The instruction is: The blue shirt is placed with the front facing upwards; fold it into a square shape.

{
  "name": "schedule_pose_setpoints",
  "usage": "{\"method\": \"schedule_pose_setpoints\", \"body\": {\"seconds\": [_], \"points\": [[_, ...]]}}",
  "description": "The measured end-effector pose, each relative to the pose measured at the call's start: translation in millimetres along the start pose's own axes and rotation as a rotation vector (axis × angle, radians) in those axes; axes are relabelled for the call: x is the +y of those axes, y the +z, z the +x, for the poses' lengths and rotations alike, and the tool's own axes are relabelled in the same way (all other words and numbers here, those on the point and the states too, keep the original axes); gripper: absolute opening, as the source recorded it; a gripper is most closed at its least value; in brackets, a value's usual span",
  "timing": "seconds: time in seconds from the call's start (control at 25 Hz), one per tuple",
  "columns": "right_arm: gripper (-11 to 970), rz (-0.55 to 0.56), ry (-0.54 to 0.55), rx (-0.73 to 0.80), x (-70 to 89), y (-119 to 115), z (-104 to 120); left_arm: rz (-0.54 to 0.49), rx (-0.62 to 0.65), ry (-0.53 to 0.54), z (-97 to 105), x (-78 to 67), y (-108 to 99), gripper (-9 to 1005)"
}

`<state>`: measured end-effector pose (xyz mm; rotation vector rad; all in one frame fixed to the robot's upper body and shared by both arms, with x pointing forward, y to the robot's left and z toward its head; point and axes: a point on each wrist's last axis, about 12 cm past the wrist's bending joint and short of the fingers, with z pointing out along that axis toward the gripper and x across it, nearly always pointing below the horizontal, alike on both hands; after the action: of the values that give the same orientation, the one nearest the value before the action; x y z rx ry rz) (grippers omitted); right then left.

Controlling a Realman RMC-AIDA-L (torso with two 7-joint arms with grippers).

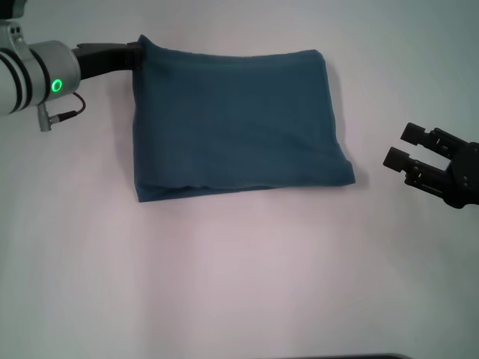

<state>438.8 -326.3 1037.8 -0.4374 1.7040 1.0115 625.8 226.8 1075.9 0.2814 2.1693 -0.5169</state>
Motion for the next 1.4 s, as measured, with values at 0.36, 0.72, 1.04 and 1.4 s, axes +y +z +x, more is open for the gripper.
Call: {"method": "schedule_pose_setpoints", "body": {"seconds": [0.36, 0.72, 1.04, 1.4], "points": [[787, -0.004, 0.0, 0.001, -0.1, 1, -1, -0.002, 0.015, 0.006, 4, -0.5, 2, 20], [788, 0.0, 0.001, -0.002, -0.2, 0, 0, -0.037, -0.017, -0.063, 8, 15.4, -11, 83], [788, -0.006, -0.002, 0.001, -0.4, 2, -1, -0.013, -0.106, -0.178, 8, 32.1, -48, 345], [788, -0.004, -0.002, 0.004, -0.8, 1, -1, 0.392, -0.015, -0.445, 20, 16.1, -64, 400]]}}
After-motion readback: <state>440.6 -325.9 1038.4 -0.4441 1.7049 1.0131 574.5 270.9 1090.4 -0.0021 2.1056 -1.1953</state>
